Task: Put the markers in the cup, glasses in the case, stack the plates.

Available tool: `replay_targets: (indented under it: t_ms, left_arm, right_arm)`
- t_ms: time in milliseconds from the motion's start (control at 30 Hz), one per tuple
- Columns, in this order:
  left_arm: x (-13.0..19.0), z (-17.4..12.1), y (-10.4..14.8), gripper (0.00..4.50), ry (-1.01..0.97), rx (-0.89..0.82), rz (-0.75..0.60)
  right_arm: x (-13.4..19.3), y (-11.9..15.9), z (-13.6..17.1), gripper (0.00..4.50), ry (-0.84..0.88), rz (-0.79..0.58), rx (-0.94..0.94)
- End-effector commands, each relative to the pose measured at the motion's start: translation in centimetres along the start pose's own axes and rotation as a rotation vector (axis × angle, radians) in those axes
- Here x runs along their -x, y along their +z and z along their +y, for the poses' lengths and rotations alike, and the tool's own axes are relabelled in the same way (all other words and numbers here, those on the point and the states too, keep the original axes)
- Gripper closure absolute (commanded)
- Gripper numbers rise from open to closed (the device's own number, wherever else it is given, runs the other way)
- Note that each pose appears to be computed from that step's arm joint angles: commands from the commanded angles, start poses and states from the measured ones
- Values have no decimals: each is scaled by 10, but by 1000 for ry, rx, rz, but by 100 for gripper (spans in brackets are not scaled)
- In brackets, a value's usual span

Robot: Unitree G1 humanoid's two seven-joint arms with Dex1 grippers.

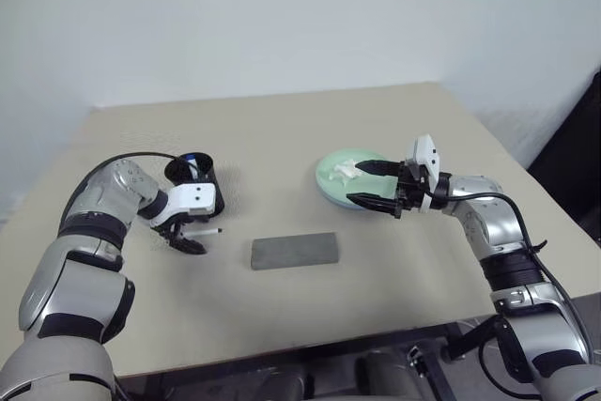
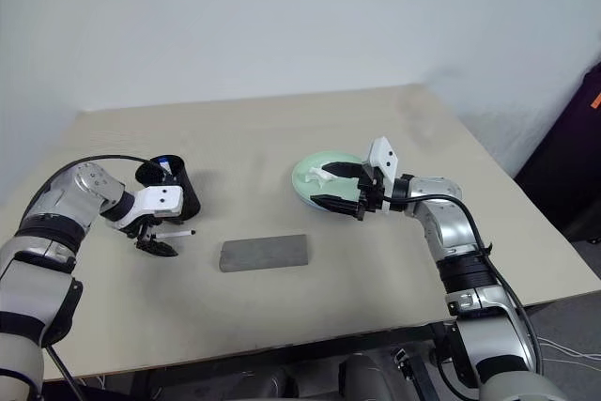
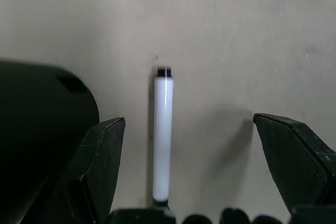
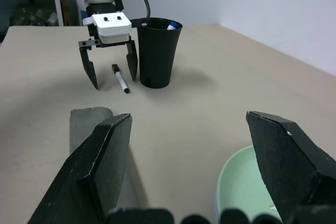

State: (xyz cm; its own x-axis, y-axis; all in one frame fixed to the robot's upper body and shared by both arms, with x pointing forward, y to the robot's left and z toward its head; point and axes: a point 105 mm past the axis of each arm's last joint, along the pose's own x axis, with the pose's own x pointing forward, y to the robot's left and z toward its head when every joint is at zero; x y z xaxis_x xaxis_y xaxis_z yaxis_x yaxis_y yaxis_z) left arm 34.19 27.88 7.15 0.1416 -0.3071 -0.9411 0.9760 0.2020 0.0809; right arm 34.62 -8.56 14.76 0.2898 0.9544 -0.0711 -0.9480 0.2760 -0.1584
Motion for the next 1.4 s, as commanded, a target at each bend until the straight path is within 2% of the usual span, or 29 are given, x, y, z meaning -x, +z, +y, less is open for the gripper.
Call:
replay_targets:
  t_ms: [33, 267, 667, 800, 1300, 1333, 1367, 1400]
  left_arm:
    - [8, 5, 0, 36, 16, -12, 26]
    - [3, -3, -14, 36, -35, 27, 71]
    - [11, -8, -13, 36, -81, 0, 52]
    - [10, -6, -16, 160, -54, -4, 63]
    - [10, -4, -16, 160, -25, 0, 41]
    - [10, -4, -16, 199, -24, -1, 40]
    - [10, -3, -16, 218, -20, -2, 39]
    - [10, -3, -16, 218, -15, -5, 38]
  right_arm:
    - [0, 16, -3, 71, -9, -37, 58]
    - [1, 16, -3, 71, -16, -42, 57]
    - [2, 15, -3, 71, -24, -41, 56]
    - [1, 16, -3, 71, -22, -42, 57]
    - [-2, 16, -4, 71, -13, -42, 63]
    - [-2, 16, -4, 71, -13, -42, 64]
    - [-1, 16, -4, 71, -14, -42, 65]
    - [-2, 16, -4, 71, -14, -42, 65]
